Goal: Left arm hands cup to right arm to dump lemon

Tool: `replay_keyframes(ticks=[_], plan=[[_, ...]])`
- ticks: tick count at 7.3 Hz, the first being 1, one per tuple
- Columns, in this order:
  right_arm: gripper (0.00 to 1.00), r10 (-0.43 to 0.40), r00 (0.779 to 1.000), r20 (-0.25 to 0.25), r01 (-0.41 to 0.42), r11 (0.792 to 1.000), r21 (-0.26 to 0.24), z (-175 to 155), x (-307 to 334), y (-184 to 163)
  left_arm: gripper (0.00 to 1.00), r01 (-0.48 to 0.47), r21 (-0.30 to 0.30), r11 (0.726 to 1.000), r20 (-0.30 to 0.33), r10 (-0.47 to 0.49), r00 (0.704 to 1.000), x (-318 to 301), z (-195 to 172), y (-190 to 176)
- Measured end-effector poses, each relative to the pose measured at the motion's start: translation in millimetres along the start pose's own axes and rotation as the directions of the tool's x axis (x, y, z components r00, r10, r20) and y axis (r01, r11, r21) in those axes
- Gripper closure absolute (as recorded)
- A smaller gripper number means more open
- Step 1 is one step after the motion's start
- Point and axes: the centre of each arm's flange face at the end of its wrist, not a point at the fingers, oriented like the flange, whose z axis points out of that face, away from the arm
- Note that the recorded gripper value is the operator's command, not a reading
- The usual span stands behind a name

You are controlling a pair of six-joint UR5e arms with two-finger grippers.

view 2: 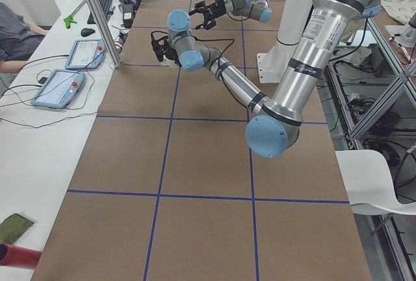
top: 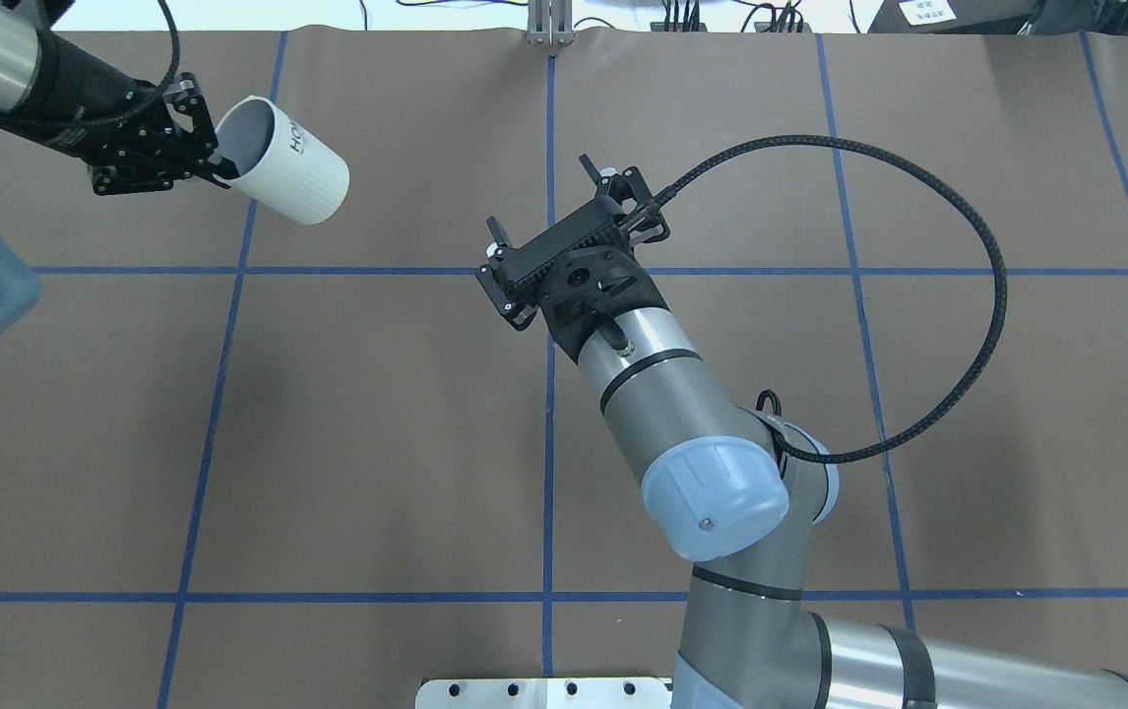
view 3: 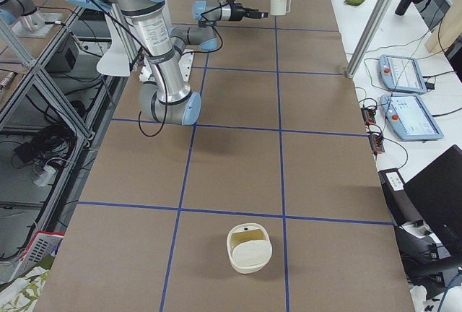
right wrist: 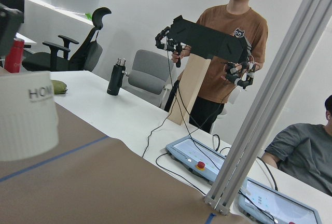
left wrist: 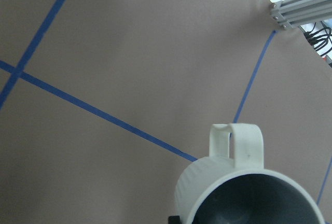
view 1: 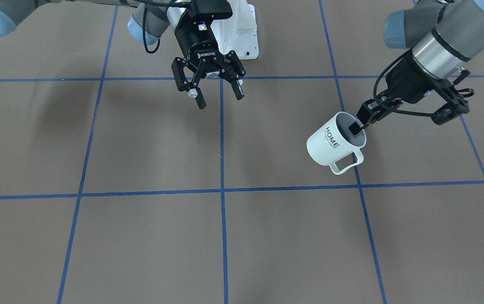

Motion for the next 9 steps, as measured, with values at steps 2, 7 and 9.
replay_keyframes(ticks=[2,7,9], plan=[[0.0,0.054,0.998,0.016,-0.051,0.988,-0.143,34,44,11,1.0,-0.085,0.023,0.996,0.068,0.083,0.994,-65,-7,-23],[0.01,0.254,0.965,0.062,-0.18,0.818,-0.546,80,164,2,1.0,-0.326,0.029,0.945,0.303,0.302,0.904,-218,-2,-59],[0.0,0.34,0.939,0.05,-0.217,0.7,-0.68,73,212,3,1.0,-0.376,0.0,0.927,0.356,0.352,0.866,-246,8,-67]])
